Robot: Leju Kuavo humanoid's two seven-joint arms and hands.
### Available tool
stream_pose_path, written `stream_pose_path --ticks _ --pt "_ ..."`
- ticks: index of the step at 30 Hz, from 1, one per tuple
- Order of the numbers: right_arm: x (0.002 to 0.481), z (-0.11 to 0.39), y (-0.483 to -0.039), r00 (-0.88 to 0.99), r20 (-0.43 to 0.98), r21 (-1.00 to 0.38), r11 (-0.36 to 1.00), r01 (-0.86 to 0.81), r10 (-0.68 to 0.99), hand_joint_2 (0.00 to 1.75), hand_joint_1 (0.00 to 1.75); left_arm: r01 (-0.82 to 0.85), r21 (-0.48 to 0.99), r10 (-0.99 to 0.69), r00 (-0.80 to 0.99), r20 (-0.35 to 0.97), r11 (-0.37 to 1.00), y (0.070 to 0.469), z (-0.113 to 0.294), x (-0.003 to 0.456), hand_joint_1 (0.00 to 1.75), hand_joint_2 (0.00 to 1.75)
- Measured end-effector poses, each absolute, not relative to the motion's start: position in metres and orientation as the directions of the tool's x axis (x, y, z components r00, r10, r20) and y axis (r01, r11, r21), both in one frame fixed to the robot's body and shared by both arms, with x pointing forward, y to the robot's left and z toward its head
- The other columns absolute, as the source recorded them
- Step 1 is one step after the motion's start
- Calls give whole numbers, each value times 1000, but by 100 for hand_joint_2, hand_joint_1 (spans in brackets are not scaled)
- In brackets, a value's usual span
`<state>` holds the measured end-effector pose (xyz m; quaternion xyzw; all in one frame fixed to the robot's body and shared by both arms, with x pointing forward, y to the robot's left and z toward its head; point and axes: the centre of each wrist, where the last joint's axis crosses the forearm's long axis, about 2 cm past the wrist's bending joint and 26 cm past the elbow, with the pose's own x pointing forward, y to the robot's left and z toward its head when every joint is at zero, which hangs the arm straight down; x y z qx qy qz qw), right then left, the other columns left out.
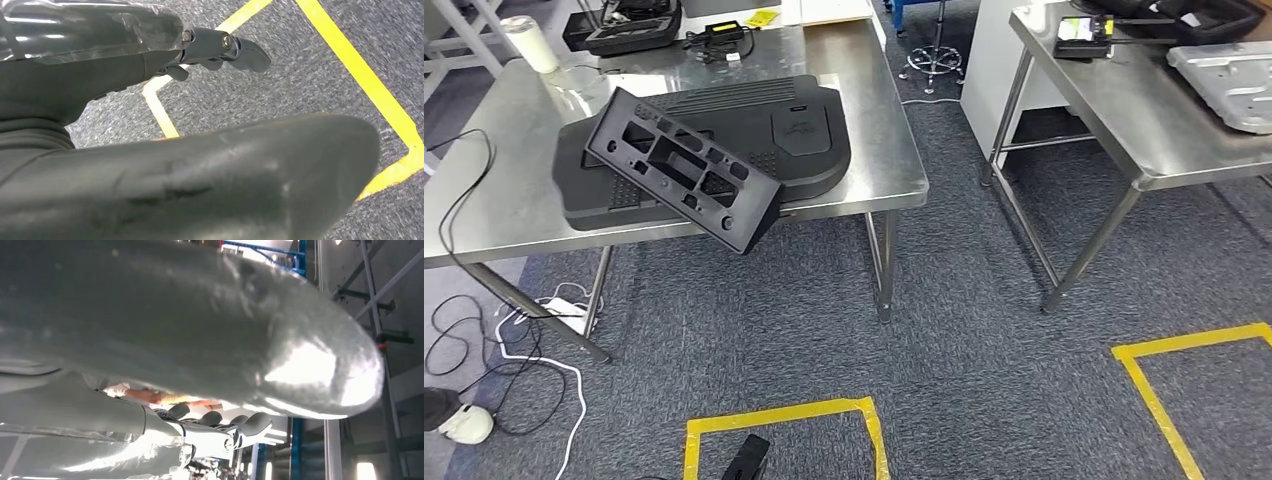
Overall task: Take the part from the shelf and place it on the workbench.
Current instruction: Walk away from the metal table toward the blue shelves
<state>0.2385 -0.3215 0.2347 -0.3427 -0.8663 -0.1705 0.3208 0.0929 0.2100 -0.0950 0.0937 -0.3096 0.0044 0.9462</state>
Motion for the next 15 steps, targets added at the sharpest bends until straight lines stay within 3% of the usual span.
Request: stream_pose_path --ticks 15 --pt "239 236 -321 -559 664 69 703 707 497 0 0 -71 168 -42 807 589 983 209 -95 93 0 0"
